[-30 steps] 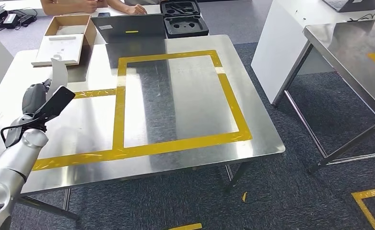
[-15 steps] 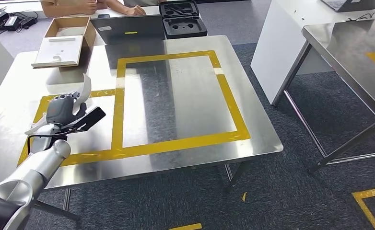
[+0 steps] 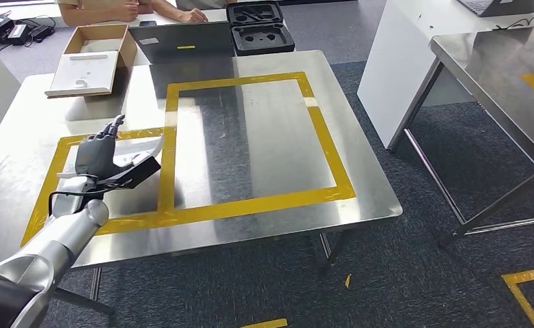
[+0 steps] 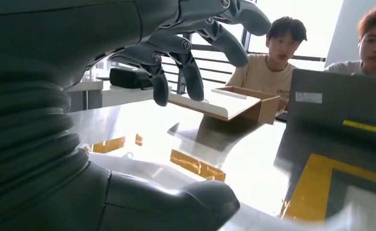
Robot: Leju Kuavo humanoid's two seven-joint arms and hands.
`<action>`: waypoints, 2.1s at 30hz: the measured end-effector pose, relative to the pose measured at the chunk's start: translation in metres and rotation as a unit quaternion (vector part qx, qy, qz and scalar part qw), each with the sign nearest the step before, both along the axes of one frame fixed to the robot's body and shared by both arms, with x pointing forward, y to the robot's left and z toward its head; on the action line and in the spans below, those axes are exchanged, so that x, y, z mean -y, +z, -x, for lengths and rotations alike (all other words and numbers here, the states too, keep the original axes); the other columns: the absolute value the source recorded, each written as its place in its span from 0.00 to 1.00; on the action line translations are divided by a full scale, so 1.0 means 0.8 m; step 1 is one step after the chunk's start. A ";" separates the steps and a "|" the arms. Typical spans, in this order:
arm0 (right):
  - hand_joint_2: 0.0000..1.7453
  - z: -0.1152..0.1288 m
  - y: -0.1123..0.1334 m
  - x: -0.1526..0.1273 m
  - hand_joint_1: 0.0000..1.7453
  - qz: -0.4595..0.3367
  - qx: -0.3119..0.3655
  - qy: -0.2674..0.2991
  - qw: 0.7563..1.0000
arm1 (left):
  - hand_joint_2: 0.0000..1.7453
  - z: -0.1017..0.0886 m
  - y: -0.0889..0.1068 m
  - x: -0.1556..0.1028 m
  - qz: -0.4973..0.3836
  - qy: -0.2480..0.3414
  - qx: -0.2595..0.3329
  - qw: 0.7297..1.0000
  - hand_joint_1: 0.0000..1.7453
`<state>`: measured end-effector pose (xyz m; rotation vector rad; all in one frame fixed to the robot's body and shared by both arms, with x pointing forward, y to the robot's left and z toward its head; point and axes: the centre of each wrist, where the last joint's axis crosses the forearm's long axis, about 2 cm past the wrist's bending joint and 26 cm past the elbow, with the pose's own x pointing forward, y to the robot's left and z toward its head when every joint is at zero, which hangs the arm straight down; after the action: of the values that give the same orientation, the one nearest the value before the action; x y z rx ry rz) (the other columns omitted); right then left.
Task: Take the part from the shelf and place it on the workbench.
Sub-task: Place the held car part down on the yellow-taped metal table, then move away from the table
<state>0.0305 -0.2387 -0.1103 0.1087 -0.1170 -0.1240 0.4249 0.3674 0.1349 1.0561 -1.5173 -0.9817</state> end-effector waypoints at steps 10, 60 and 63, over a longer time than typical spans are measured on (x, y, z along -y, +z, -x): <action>0.00 0.002 0.000 -0.001 0.00 0.001 -0.001 0.007 1.000 | 0.00 -0.049 0.109 -0.016 -0.016 -0.025 0.153 0.988 0.00; 0.00 -0.010 0.002 -0.005 0.00 0.015 -0.015 0.019 1.000 | 0.00 0.124 0.165 0.051 0.058 -0.225 0.522 0.821 0.00; 0.00 -0.011 0.001 -0.004 0.00 0.015 -0.017 0.013 1.000 | 0.00 0.123 0.164 0.047 0.052 -0.223 0.522 0.822 0.00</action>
<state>0.0390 -0.2352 -0.1091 0.0790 -0.0840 -0.0973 0.3269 0.3298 0.2659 1.2604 -2.7847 -0.5743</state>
